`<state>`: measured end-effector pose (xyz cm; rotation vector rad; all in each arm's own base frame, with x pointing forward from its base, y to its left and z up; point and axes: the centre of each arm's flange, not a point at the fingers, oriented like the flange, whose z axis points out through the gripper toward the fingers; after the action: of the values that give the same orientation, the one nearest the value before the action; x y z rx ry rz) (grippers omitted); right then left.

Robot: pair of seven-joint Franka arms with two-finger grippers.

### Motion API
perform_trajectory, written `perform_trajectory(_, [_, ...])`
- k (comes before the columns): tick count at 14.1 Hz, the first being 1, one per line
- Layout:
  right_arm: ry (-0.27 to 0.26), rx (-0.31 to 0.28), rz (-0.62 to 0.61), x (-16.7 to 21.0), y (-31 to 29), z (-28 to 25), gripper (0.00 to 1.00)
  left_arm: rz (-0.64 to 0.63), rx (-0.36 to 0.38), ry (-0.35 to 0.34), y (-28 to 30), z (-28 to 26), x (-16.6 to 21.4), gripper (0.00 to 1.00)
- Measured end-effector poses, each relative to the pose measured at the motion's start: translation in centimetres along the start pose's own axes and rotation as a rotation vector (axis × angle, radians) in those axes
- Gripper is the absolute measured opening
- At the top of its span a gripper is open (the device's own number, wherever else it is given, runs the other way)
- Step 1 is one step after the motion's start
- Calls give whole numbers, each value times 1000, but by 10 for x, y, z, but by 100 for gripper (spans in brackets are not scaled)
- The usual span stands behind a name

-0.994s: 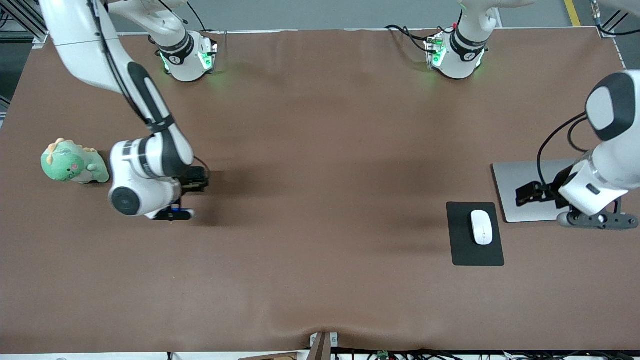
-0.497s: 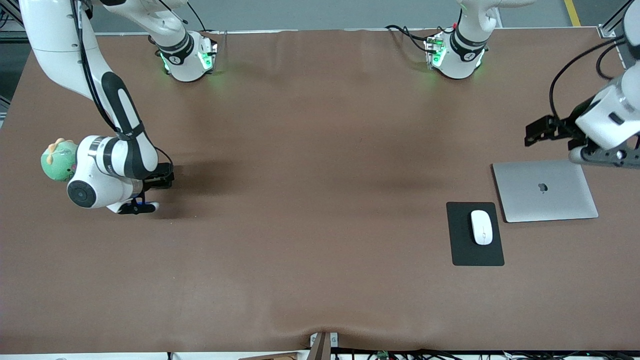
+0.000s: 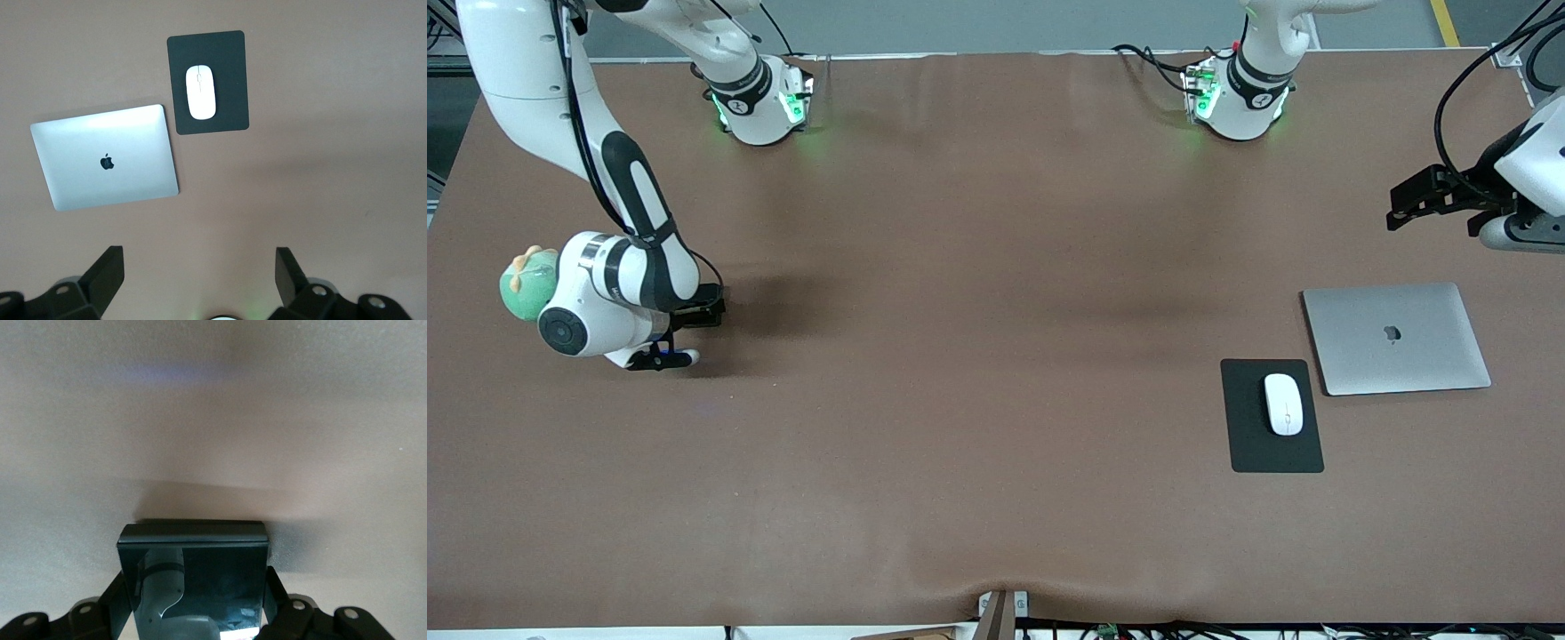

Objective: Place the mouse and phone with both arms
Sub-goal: 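Lower the black phone beside the green plush toy and open the right gripper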

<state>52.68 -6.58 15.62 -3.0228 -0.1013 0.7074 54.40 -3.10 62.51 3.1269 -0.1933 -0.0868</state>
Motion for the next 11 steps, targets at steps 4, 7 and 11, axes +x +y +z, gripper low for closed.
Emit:
perform_trajectory(4, [43,-10,-2,5,1,-8,100,43,18,-9,-1,-4,-5,100])
perform_trajectory(7, [150,-27,-23,21,-7,-58,100,44,19,0,1,-13,-12,100])
perform_trajectory(11, [356,-53,-58,33,-24,-139,100,45,20,2,1,-15,-14,100])
